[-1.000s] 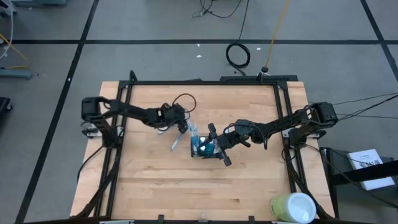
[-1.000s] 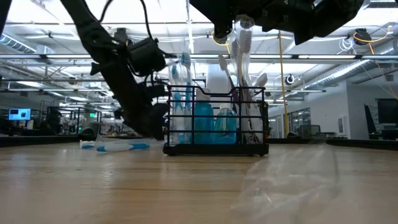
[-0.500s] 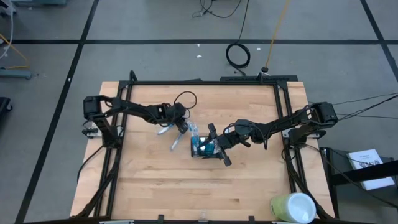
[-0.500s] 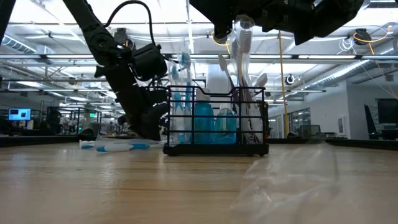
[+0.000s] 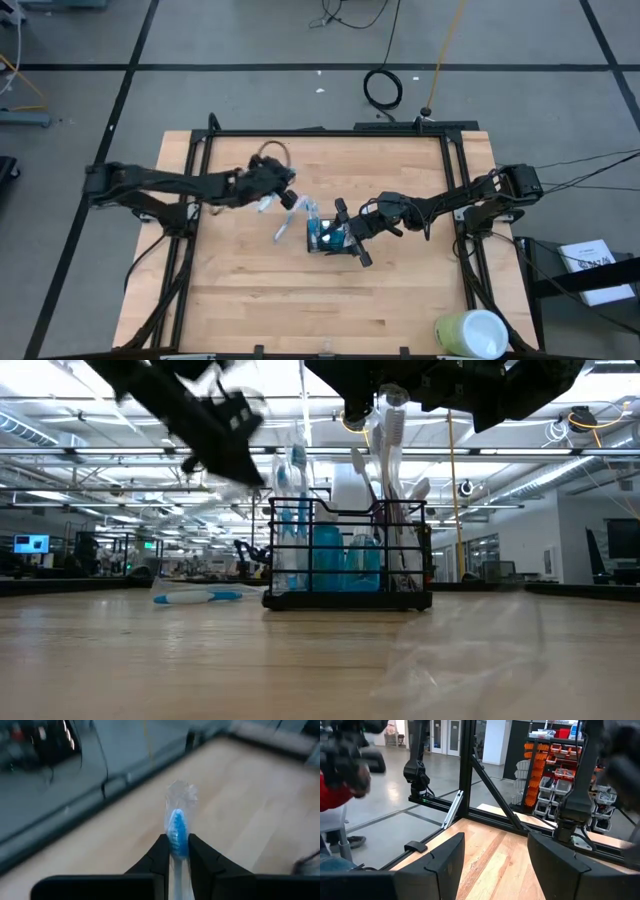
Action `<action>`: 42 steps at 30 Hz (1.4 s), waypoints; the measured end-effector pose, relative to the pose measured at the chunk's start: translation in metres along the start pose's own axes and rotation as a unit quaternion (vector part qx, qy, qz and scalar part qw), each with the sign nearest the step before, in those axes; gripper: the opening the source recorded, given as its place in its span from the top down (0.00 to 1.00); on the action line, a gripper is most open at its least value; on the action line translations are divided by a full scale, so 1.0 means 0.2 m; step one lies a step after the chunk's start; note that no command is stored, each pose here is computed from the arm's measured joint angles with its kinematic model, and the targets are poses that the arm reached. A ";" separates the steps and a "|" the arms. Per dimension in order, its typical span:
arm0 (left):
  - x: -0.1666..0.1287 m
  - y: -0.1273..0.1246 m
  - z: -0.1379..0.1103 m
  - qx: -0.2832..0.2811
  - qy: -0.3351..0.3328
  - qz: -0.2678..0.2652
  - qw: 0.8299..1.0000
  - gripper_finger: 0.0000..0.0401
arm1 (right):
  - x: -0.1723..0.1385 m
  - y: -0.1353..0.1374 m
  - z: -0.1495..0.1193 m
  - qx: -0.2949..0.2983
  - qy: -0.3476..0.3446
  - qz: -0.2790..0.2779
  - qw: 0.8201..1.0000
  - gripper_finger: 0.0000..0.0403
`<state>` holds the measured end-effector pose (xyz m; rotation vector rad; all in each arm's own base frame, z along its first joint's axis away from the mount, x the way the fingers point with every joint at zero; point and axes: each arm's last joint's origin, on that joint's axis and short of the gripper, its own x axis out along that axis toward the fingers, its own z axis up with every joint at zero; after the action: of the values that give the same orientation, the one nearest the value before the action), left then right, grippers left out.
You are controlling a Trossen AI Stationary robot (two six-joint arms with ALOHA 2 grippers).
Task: Pick & Place toothbrushing station
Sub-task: Put the blue toothbrush into the left section of the wire organizer
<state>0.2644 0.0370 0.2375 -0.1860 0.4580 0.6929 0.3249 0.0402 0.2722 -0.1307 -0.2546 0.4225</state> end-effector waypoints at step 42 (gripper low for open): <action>-0.07 -0.55 -0.27 -0.024 -0.385 -0.238 0.891 0.90 | 0.00 0.00 0.00 0.000 0.000 0.000 1.000 0.48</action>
<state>0.3084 -0.0706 0.1979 -0.0526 -0.3665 0.2470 0.3249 0.0402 0.2722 -0.1307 -0.2546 0.4225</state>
